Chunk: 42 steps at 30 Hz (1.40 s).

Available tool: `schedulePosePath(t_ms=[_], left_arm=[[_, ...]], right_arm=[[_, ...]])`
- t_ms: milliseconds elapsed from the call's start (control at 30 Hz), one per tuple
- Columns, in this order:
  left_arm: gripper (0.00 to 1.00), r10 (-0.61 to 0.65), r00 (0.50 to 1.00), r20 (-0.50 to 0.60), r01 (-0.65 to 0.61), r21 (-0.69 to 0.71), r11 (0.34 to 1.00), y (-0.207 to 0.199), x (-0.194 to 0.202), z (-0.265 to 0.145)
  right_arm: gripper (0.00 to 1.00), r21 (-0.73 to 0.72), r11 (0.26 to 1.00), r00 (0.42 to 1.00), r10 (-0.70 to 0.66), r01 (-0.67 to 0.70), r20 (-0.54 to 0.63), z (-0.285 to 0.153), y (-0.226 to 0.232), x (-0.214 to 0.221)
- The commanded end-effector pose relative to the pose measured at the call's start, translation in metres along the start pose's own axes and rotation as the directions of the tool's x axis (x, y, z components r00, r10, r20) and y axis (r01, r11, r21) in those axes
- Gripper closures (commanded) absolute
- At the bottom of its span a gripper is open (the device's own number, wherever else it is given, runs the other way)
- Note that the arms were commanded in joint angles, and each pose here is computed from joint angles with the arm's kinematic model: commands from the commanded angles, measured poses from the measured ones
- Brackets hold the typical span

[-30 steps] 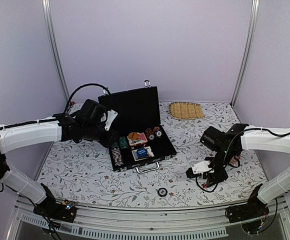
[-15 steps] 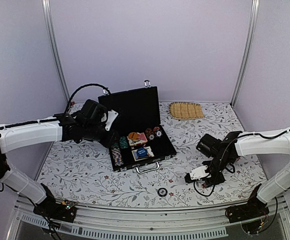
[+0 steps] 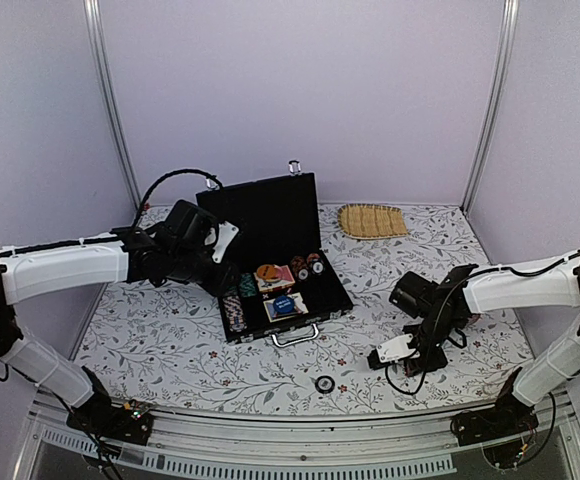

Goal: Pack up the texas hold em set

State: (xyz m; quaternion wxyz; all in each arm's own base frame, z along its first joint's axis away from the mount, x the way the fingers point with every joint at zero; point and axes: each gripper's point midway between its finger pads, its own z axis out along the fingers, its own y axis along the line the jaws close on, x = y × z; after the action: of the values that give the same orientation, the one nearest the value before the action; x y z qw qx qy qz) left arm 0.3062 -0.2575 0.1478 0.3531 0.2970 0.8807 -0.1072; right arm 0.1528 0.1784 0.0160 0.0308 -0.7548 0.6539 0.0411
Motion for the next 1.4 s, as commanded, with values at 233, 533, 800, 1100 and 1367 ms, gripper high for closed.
schedulePosePath(t_ms=[233,533,800,1100,1367], left_arm=[[0.65,0.017,0.999,0.032,-0.018,0.012,1.0,-0.004,-0.014,-0.004],[0.65,0.014,0.999,0.037,-0.015,0.013,1.0,-0.004,-0.015,-0.006],[0.64,0.001,0.999,0.035,-0.002,0.014,1.0,-0.004,-0.01,-0.009],[0.64,0.0,0.999,0.04,0.0,0.013,1.0,-0.005,-0.008,-0.013],[0.64,0.001,0.999,0.039,-0.001,0.005,1.0,-0.004,-0.005,-0.015]], right_arm=[[0.86,-0.007,1.0,0.999,0.0,0.001,0.048,-0.005,-0.012,-0.023],[0.87,0.107,0.994,0.986,-0.001,-0.017,0.167,-0.043,-0.07,-0.076],[0.88,0.239,0.967,0.953,0.007,-0.083,0.304,-0.072,-0.151,-0.141],[0.88,0.308,0.934,0.895,0.025,-0.179,0.444,-0.092,-0.227,-0.204],[0.87,0.255,0.948,0.86,0.036,-0.191,0.509,-0.076,-0.251,-0.238]])
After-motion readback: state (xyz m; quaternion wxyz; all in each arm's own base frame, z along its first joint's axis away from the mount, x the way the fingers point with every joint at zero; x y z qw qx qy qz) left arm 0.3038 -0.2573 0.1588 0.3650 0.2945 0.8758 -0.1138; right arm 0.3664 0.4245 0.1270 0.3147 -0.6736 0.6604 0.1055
